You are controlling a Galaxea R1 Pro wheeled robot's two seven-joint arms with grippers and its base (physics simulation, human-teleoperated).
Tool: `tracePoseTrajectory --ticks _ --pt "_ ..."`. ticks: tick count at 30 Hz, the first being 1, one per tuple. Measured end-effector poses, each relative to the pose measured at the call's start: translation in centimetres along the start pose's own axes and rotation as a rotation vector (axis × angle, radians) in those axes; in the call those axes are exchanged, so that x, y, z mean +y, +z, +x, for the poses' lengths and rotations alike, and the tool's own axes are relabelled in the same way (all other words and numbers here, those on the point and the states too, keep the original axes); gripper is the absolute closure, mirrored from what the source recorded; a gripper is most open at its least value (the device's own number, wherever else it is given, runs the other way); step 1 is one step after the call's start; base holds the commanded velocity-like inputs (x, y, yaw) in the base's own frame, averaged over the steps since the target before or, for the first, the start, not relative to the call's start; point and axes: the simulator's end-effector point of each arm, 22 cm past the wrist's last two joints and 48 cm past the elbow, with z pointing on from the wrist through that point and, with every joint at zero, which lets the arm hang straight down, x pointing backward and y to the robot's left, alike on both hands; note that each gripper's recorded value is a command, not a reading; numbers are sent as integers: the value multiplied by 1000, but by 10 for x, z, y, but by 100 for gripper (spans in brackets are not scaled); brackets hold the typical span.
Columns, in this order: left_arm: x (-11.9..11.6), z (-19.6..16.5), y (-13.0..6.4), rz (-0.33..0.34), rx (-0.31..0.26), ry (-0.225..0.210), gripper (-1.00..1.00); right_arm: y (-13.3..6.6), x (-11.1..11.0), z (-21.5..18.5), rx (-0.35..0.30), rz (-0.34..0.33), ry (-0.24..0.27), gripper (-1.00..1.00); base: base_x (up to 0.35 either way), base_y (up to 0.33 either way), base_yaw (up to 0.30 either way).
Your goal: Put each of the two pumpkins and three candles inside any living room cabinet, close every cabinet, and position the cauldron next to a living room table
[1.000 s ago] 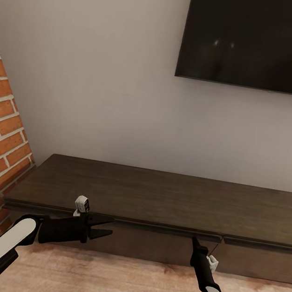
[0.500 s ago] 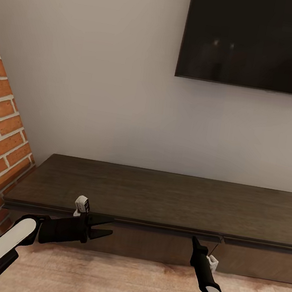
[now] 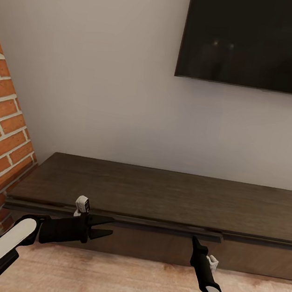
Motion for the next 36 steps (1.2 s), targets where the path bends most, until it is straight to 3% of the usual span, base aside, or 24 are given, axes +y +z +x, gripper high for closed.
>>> tracePoseTrajectory --ticks 36 --pt "0 0 0 -1 0 -1 -100 -1 -1 0 -2 -5 5 100 -154 0 0"
